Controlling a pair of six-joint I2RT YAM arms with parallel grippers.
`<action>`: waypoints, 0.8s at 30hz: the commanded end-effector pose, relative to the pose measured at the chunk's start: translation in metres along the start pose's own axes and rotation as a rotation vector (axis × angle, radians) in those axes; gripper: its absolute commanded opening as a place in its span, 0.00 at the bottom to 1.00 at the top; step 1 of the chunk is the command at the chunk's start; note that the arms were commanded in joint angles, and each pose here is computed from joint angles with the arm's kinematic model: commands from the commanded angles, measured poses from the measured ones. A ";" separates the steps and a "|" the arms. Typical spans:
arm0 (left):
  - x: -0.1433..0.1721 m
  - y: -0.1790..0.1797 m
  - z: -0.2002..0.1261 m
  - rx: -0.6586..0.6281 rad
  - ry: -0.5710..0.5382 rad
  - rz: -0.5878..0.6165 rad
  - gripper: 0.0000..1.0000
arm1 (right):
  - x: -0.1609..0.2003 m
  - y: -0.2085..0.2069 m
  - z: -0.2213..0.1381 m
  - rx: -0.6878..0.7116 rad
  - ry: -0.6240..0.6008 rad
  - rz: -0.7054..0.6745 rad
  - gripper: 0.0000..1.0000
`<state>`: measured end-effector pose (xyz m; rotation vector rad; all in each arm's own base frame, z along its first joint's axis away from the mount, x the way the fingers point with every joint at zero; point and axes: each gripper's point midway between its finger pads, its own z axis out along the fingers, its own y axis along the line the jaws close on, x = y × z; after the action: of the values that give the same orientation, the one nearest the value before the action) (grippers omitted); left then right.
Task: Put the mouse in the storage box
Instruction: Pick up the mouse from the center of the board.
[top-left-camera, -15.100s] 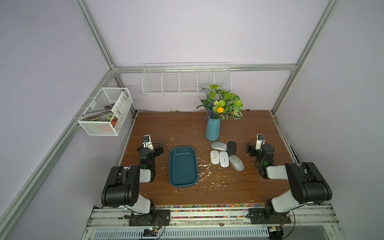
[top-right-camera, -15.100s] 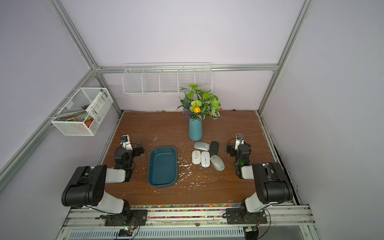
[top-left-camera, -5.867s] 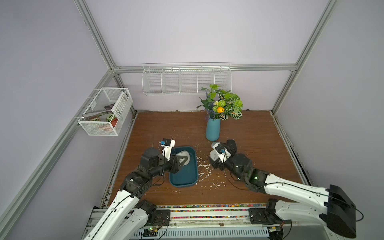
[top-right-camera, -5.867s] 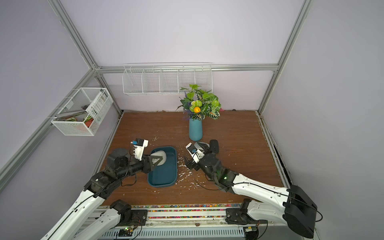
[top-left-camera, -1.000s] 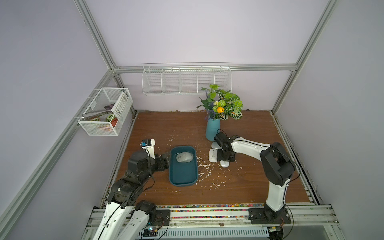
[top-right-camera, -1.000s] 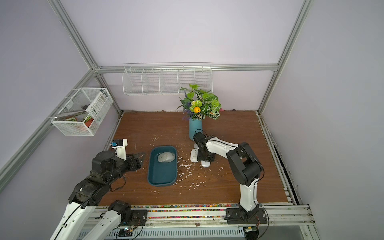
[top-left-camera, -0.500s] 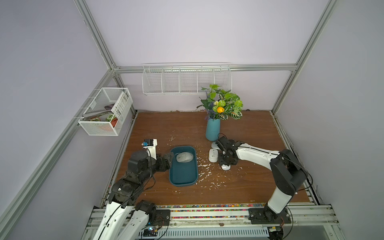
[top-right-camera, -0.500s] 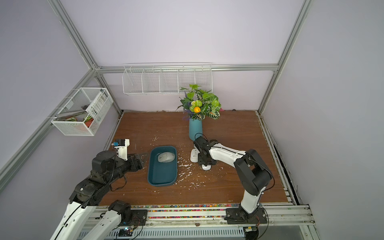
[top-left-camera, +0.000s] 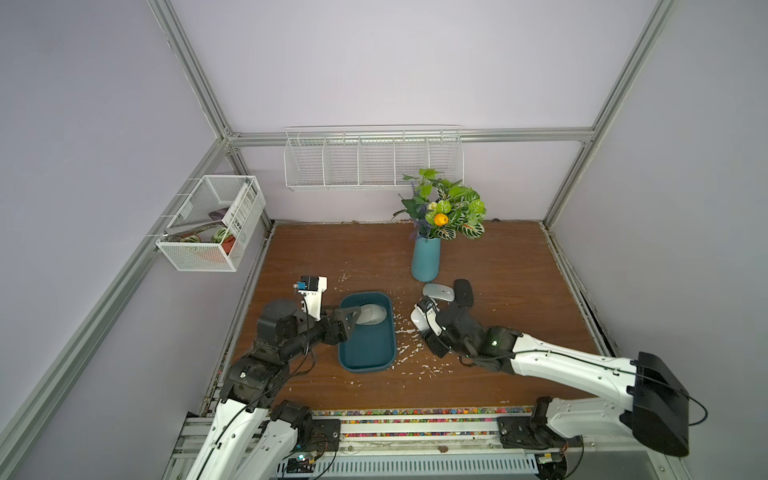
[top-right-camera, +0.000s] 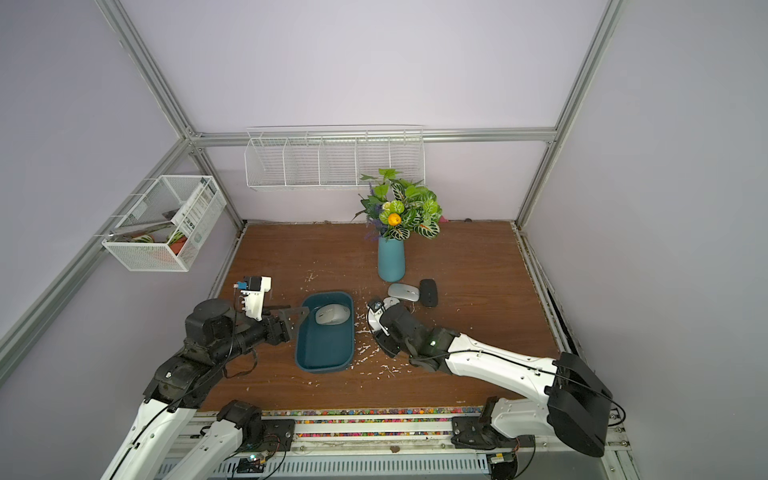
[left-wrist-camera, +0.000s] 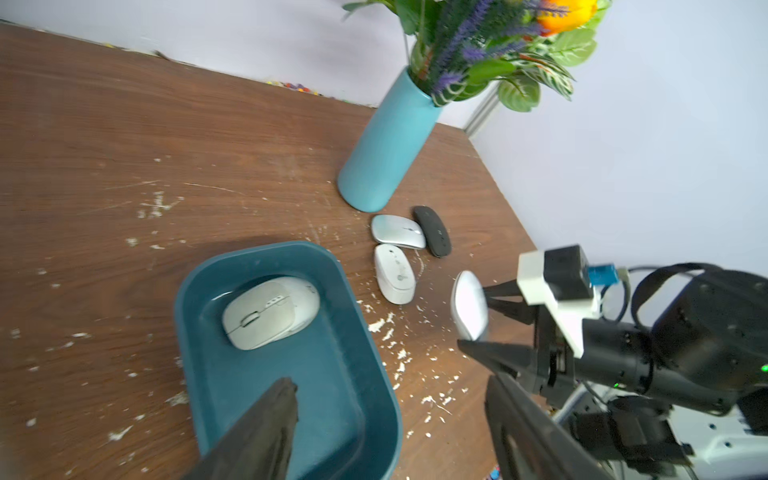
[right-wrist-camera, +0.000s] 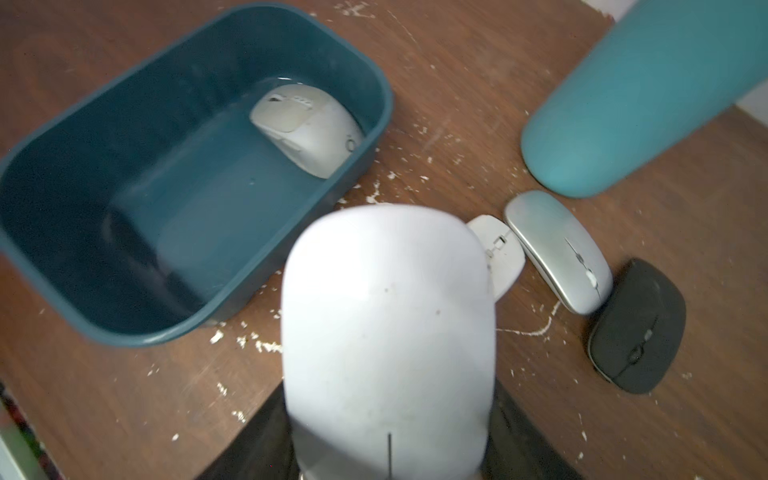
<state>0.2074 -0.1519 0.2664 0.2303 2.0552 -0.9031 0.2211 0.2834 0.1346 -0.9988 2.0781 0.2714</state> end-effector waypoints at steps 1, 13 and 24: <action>0.004 -0.024 0.005 0.160 0.027 -0.005 0.76 | -0.025 0.027 -0.012 -0.084 -0.182 -0.191 0.58; 0.028 -0.037 0.032 0.342 0.162 -0.143 0.75 | -0.016 0.063 -0.031 -0.220 -0.264 -0.329 0.59; 0.064 -0.055 0.058 0.413 0.281 -0.188 0.73 | -0.016 0.064 -0.031 -0.223 -0.269 -0.330 0.59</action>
<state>0.1792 -0.2348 0.2156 0.3920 2.1885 -1.4570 0.1651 0.3164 0.1492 -1.3488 1.6834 0.4211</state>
